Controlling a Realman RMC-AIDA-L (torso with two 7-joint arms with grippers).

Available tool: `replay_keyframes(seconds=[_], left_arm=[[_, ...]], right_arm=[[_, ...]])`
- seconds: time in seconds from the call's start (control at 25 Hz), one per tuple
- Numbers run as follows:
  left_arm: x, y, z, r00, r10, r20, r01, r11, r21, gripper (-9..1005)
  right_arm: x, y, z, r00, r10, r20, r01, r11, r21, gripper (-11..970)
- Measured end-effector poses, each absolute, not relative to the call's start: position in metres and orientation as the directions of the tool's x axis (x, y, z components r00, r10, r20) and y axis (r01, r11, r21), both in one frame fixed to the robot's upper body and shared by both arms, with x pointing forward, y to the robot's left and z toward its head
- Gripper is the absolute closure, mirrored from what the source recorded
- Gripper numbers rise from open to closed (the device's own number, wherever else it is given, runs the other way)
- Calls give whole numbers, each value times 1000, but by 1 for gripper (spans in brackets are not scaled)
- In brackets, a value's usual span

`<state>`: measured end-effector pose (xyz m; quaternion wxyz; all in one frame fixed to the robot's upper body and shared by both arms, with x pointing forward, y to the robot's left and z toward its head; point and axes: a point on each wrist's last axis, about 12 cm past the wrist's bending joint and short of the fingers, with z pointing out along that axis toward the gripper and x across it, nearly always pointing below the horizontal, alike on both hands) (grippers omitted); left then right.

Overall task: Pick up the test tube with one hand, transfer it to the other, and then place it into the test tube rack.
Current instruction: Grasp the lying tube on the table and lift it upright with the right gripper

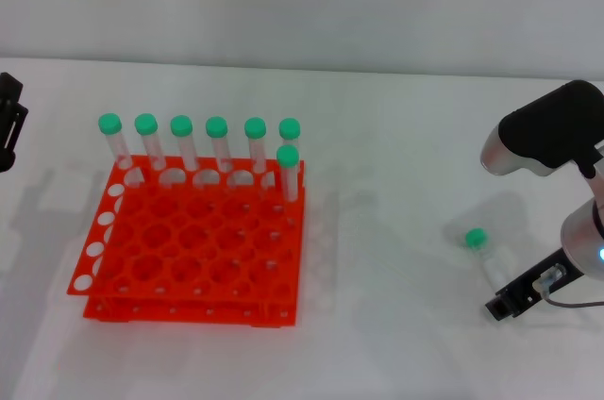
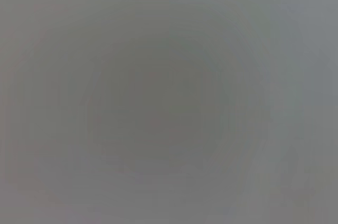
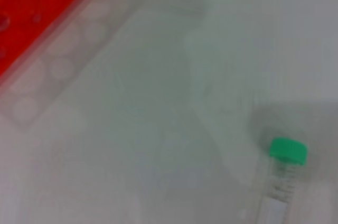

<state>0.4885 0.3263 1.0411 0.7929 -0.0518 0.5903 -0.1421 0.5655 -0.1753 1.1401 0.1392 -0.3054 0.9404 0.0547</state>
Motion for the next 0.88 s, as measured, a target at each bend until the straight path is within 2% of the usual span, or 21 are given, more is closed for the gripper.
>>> replay_keyframes(seconds=[0.44,0.64,0.88], left_arm=[[489,326,1041,262,-286,-921,163,954,-250,267],[489,326,1041,261,-286,-922,162,954,-251,266],[489,326,1041,262,-287,-922,163,954,-250,266]], right_arm=[[568,-173,1140,-768,-573,-286,-600,800,8,568],[571,-171,1136,-770,-583,-260,-604,797,3,661],[573,-168,1139,-761,-592,-264,-613,790,-4,662]])
